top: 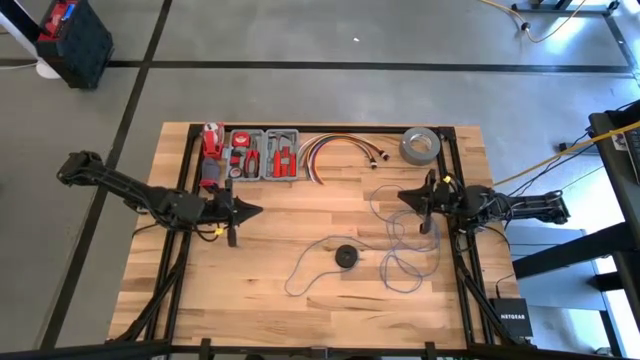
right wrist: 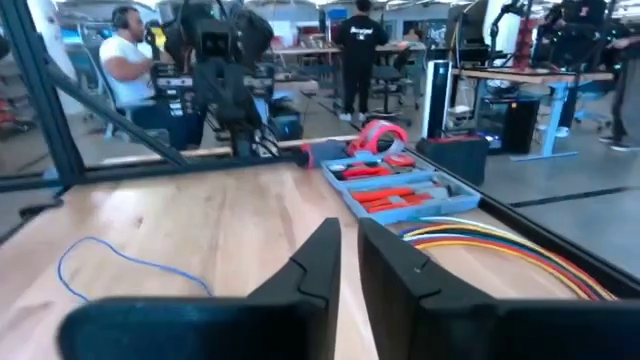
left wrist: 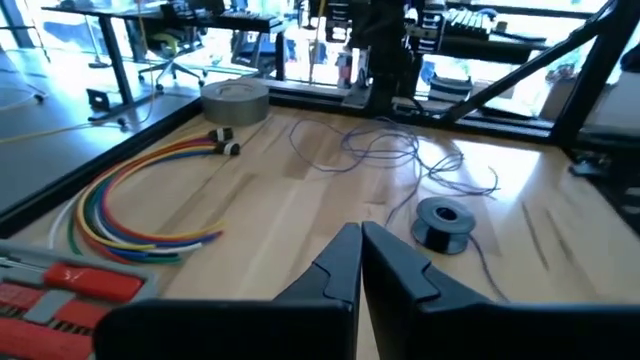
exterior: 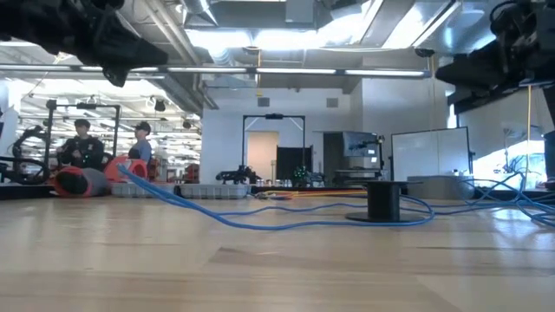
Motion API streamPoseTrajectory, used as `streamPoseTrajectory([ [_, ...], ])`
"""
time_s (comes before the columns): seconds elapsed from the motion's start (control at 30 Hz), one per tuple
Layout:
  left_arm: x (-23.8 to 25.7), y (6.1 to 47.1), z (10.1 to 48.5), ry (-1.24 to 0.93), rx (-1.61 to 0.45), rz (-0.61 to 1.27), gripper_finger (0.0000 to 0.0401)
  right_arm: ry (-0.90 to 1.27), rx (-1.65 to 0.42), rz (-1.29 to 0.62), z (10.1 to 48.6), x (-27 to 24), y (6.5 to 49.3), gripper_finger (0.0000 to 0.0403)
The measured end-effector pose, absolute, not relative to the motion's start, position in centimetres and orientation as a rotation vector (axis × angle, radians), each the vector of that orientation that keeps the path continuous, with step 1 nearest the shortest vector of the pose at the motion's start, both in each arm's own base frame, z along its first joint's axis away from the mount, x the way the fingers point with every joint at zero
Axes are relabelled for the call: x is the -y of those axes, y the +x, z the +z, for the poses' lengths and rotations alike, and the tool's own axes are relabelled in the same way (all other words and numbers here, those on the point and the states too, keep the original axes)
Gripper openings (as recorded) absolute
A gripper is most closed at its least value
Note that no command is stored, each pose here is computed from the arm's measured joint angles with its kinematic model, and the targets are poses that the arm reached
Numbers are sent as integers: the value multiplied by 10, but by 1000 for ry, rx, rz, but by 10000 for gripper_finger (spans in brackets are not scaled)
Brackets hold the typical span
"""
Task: Coil cords
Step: Return to Home Position
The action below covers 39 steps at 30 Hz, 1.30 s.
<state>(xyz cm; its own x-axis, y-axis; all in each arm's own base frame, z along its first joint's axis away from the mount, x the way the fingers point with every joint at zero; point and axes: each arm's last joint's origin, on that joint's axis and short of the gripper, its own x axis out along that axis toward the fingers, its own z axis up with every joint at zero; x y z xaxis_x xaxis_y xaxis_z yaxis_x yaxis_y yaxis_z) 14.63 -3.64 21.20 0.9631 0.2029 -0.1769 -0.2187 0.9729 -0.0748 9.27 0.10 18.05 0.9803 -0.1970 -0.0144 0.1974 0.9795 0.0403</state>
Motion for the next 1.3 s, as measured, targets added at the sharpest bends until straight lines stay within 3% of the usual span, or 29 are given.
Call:
streamPoseTrajectory([
  [0.5,31,143,207,-58,-175,238,7,18,-10,-199,181,-1,92,50],
  [0.9,19,113,168,-99,-1,137,8,9,-38,-190,178,-1,92,50],
  [1.3,13,94,175,-80,90,148,8,15,-33,-24,178,-6,92,50],
])
